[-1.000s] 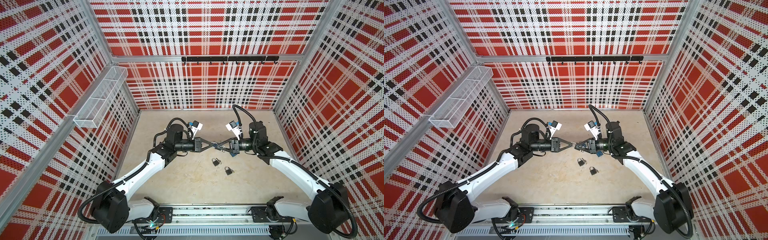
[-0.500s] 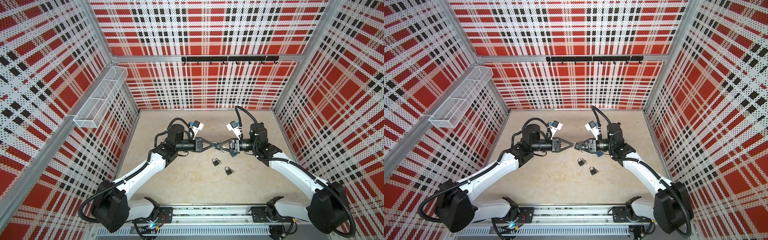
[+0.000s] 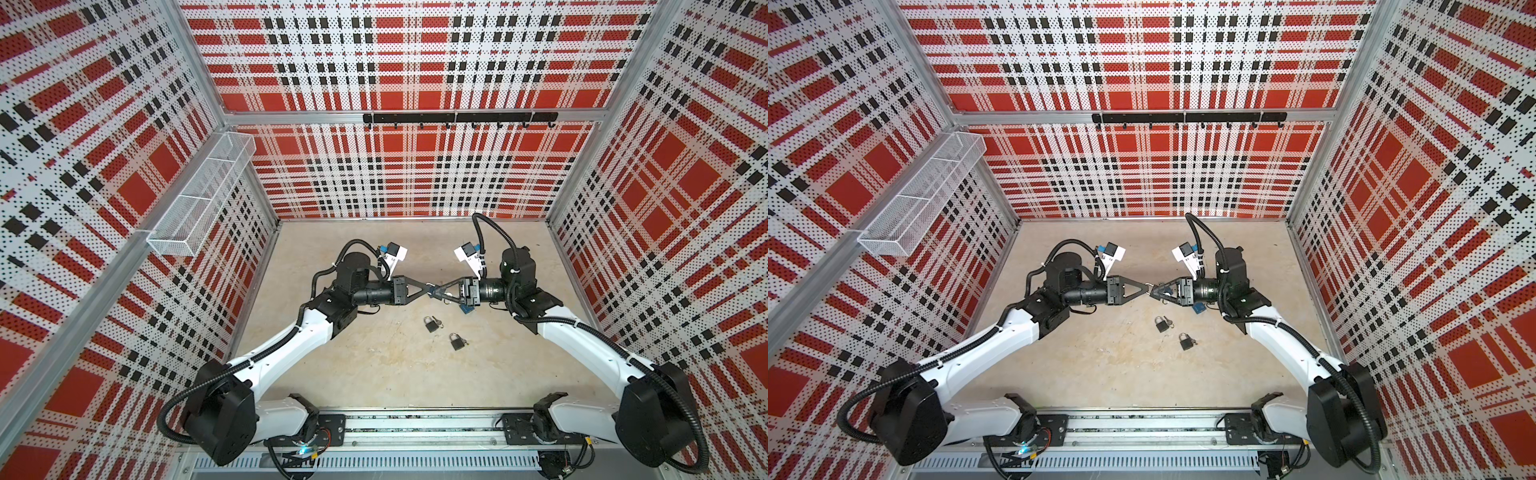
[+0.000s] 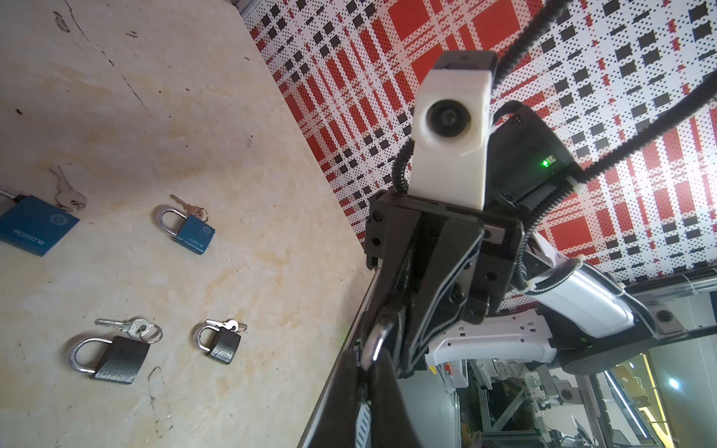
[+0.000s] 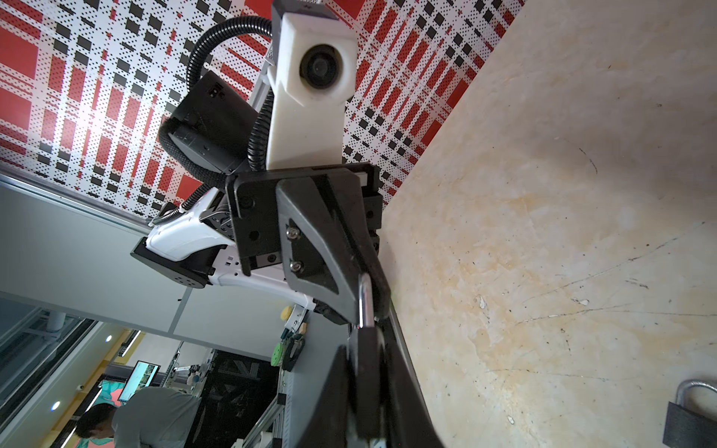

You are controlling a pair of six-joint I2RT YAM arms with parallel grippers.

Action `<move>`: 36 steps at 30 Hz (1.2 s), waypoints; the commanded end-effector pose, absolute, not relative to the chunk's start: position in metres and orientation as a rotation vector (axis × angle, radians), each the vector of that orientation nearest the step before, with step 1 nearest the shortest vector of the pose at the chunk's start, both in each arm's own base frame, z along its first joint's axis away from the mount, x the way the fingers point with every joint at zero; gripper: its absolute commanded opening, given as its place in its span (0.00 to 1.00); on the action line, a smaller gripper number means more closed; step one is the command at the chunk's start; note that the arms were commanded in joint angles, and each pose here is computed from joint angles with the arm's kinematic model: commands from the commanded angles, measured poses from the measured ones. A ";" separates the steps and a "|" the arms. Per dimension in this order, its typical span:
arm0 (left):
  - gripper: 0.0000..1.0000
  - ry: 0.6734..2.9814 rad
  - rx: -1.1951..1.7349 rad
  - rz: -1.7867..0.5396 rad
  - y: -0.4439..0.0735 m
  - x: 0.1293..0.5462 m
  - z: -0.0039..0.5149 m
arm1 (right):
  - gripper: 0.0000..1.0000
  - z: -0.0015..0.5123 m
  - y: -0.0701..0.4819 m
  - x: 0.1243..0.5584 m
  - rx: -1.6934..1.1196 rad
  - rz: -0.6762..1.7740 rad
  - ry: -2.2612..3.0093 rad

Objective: Lock with the key

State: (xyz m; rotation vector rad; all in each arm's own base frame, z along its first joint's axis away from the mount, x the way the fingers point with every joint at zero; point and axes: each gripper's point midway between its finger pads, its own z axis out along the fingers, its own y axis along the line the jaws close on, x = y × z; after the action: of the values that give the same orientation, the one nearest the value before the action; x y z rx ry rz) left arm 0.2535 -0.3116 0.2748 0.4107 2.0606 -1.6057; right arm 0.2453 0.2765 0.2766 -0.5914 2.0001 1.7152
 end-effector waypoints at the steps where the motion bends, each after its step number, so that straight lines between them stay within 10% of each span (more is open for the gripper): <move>1: 0.00 2.103 0.519 -1.689 -0.334 0.218 0.260 | 0.00 0.304 0.289 0.240 -0.719 1.728 1.841; 30: 0.00 2.009 0.445 -1.706 -0.330 0.226 0.284 | 0.00 0.282 0.292 0.244 -0.715 1.681 1.911; 36: 0.16 1.899 0.368 -1.725 -0.310 0.247 0.312 | 0.00 0.282 0.294 0.242 -0.718 1.685 1.915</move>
State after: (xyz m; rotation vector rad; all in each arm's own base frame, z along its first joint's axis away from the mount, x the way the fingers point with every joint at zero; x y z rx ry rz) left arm 0.2580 -0.3083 0.2671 0.2634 2.0584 -1.6235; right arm 0.2476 0.2841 0.2617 -0.6190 2.0172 1.6961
